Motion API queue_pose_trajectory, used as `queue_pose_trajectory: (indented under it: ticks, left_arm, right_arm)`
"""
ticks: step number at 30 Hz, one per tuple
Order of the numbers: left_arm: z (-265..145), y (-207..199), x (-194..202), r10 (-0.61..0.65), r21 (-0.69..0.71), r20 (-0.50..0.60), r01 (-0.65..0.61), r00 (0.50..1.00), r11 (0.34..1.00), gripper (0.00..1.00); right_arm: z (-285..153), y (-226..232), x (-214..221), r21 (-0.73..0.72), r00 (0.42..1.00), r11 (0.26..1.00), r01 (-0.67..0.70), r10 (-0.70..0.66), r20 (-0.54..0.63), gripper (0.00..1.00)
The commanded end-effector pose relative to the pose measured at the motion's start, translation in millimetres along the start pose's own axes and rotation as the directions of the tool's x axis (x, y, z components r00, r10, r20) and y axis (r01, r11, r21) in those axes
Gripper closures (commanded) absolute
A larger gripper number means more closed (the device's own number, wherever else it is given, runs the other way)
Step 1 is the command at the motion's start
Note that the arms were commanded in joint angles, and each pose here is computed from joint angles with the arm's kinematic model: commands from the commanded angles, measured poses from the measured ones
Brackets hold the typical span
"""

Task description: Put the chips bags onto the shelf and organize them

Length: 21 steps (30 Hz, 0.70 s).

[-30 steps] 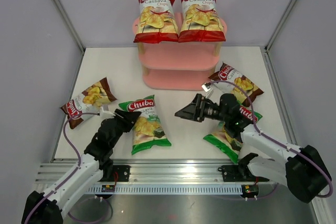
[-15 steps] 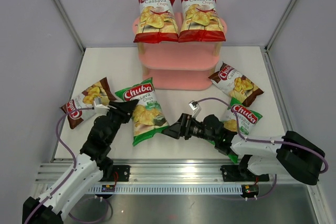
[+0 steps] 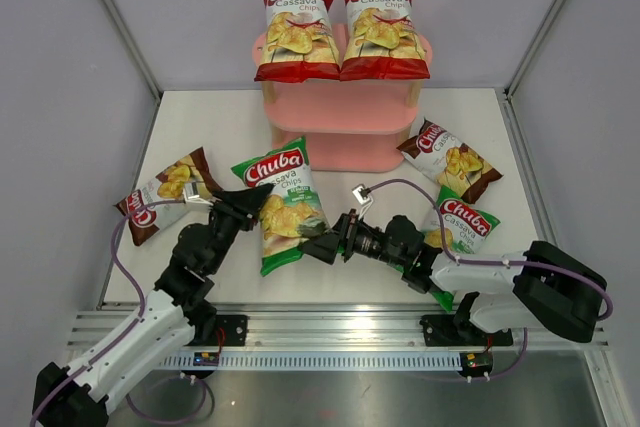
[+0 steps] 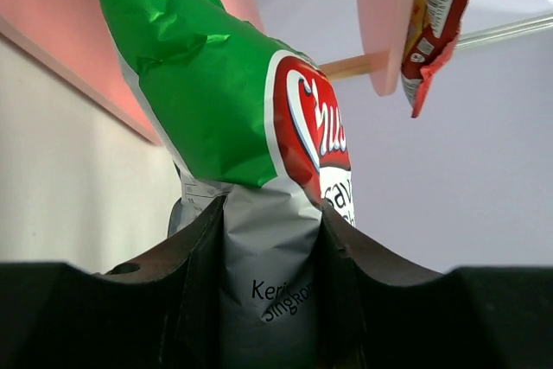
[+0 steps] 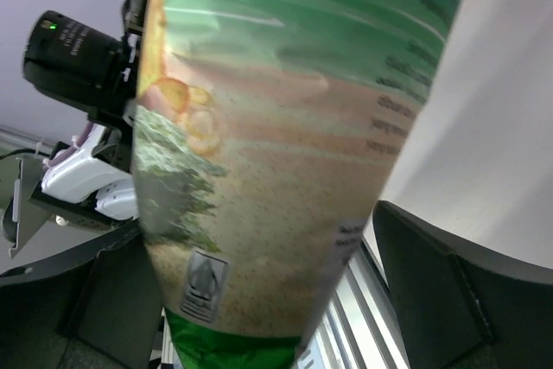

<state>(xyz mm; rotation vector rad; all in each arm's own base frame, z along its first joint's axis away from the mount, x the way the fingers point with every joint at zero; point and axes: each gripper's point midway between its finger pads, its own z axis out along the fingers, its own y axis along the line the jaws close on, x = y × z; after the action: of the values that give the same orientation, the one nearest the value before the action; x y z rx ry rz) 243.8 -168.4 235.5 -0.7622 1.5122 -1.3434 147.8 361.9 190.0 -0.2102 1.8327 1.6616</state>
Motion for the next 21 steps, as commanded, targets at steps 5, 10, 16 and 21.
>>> queue_pose_trajectory:
  ticks: [5,10,16,21]
  left_arm:
    - [-6.7,-66.2,14.6,0.005,0.26,-0.082,0.017,0.997,0.966,0.8]
    - [-14.8,-66.8,30.7,0.045,0.346,-0.126,0.001,0.991,0.938,0.79]
    - [-19.5,-68.4,34.8,0.076,0.365,-0.135,-0.022,0.988,0.931,0.68]
    - [-23.6,-71.7,27.4,0.129,0.353,-0.097,-0.087,0.987,0.932,0.39]
  right_arm:
    - [0.6,69.4,-56.1,-0.118,0.976,0.978,0.173,-0.154,0.156,0.01]
    - [0.0,69.2,-61.8,-0.058,0.974,0.98,0.188,-0.179,0.136,0.01]
    - [-1.9,65.1,-63.7,-0.037,0.967,0.976,0.215,-0.208,0.151,0.44]
    - [-3.2,65.1,-59.7,-0.048,0.96,0.966,0.254,-0.246,0.132,0.63]
